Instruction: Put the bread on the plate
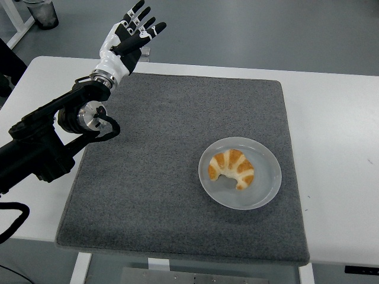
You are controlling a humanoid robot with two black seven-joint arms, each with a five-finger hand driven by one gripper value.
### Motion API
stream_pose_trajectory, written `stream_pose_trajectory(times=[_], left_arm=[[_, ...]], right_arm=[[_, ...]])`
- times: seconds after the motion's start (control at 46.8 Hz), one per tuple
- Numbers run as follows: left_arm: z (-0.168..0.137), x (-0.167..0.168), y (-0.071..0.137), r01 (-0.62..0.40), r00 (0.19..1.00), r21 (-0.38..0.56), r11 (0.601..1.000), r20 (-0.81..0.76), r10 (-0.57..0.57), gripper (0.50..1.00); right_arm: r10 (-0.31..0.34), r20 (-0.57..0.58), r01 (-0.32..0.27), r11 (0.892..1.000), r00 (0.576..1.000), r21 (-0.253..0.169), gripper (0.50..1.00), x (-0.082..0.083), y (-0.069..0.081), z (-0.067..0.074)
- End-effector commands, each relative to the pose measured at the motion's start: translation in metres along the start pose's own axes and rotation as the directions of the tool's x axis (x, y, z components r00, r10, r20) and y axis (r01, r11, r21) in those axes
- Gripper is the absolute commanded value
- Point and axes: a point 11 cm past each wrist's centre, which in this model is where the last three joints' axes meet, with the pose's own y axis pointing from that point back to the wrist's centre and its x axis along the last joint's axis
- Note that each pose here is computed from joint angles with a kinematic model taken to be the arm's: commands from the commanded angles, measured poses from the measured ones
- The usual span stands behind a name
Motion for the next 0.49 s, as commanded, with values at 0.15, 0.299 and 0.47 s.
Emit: stream_pose_trajectory(times=[0.15,0.299,0.47], left_arm=[[-0.002,0.017,0.008,-0.076,0.992,0.000,0.997,-0.097,0.076,1.000],[0.009,0.035,0.010,-0.124,0.985,0.002,0.992,-0.123,0.123,1.000],[0.021,0.068,0.020,-0.195,0.970,0.000,0.981,-0.150,0.193,1.000]], right_arm=[[0.000,0.001,0.000,1.000,1.000,-0.002,0.952,0.000,0.000,0.001],[0.000,0.001,0.000,1.000,1.000,-0.002,0.954,0.000,0.000,0.002],[0.000,0.001,0.000,1.000,1.000,-0.002,0.952,0.000,0.000,0.002]])
